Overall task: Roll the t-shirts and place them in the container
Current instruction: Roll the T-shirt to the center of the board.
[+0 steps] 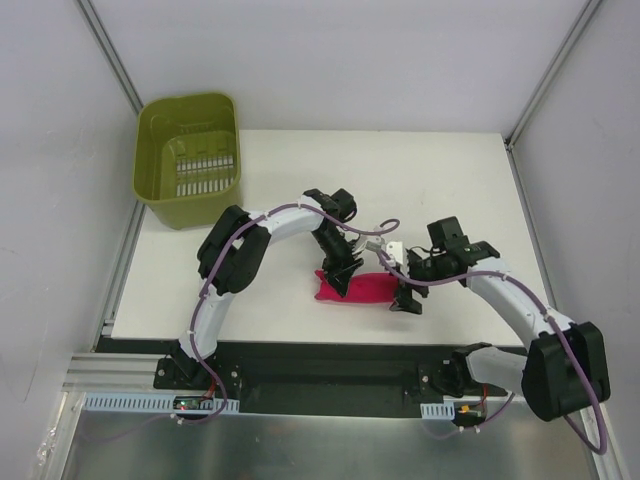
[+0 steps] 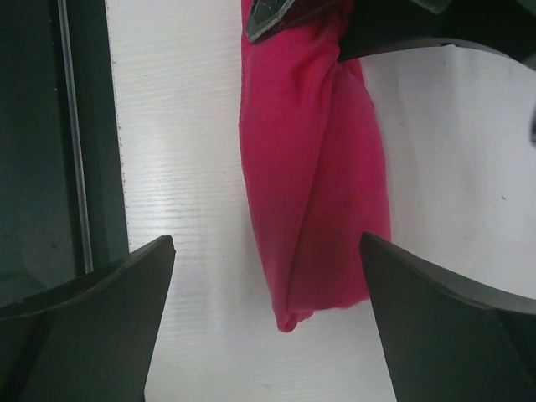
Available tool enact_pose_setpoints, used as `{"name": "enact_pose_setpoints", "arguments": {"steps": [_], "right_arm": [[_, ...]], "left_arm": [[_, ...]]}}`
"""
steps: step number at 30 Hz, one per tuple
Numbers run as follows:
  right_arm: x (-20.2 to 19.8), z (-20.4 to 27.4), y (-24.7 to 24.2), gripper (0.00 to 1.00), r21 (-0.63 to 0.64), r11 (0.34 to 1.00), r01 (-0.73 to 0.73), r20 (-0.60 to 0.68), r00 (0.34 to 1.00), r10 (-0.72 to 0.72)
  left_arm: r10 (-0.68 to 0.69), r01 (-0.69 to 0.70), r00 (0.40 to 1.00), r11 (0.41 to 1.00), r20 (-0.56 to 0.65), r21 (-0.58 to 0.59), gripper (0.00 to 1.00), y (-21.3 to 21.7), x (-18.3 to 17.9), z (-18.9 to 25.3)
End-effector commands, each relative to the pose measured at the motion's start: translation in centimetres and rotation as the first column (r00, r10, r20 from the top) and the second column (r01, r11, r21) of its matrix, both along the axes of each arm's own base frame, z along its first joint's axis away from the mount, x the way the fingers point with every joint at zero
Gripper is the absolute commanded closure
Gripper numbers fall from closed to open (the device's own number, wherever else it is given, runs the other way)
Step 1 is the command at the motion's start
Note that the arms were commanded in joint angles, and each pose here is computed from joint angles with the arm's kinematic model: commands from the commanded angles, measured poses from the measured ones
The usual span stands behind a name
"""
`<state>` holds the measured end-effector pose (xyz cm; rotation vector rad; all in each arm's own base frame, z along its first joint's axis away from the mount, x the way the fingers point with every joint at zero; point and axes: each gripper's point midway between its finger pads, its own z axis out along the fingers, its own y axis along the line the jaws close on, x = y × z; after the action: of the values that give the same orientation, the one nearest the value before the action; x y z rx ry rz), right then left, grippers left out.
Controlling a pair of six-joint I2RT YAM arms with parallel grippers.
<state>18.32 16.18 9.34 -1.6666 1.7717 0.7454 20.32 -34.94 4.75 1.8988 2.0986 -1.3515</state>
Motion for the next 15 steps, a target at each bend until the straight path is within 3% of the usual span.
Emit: {"name": "enact_pose_setpoints", "arguments": {"steps": [1, 15], "right_arm": [[1.2, -0.8, 1.1, 0.04, -0.012, 0.996, -0.091, 0.071, 0.993, 0.091], [2.3, -5.3, 1.6, 0.04, -0.191, 0.964, -0.184, 0.148, 0.966, 0.214]], "left_arm": [[0.002, -0.001, 0.998, 1.000, -0.059, 0.025, 0.51, 0.5, -0.8, -0.1], [0.028, -0.028, 0.996, 1.000, -0.086, 0.004, 0.49, 0.6, -0.5, 0.5]]}}
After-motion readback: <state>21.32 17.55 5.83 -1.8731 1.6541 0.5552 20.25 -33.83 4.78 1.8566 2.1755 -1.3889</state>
